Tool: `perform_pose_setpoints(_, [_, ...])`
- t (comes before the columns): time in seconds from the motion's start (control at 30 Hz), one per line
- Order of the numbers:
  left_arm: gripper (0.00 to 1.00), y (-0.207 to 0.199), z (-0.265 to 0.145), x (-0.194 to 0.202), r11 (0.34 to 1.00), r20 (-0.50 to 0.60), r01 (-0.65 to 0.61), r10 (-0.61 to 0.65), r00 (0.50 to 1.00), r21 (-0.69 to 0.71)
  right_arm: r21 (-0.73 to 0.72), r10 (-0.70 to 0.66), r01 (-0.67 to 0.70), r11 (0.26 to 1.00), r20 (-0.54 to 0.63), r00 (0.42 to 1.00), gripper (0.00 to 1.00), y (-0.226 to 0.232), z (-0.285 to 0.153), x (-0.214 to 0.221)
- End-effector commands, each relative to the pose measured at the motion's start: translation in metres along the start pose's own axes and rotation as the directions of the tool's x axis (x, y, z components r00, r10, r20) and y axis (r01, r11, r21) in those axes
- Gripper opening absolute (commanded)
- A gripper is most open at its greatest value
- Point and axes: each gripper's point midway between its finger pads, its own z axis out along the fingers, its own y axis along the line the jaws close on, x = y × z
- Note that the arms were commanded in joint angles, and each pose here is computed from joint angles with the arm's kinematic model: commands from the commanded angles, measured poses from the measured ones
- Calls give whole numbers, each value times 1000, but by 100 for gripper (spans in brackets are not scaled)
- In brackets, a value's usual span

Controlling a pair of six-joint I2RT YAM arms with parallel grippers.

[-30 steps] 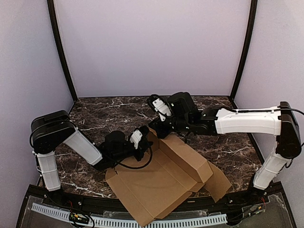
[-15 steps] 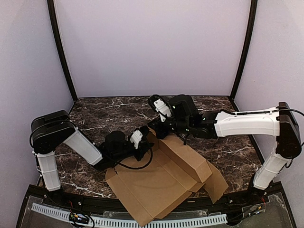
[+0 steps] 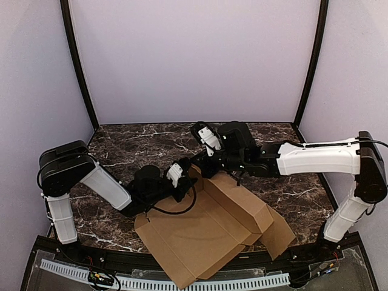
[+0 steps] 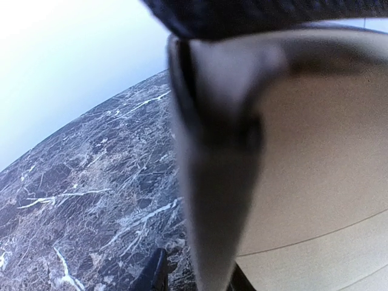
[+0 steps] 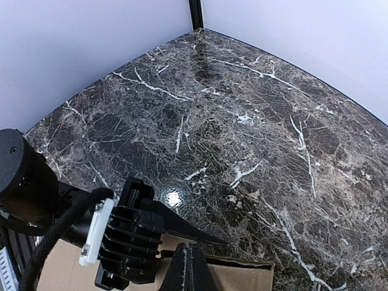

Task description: Fold the paper box

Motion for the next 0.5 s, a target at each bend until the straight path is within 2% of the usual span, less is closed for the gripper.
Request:
perform_pose_setpoints(0.0, [27,4,-8,-32,1000,96,11,-9,995,-20,24,7,-3,1000,-188,982,0,-5,-4,59])
perform_pose_setpoints(0.47, [36,-15,1,-38,995,140,37,-50,989,94,22,19,-15,1000,-183,983,0,-4,-12,61])
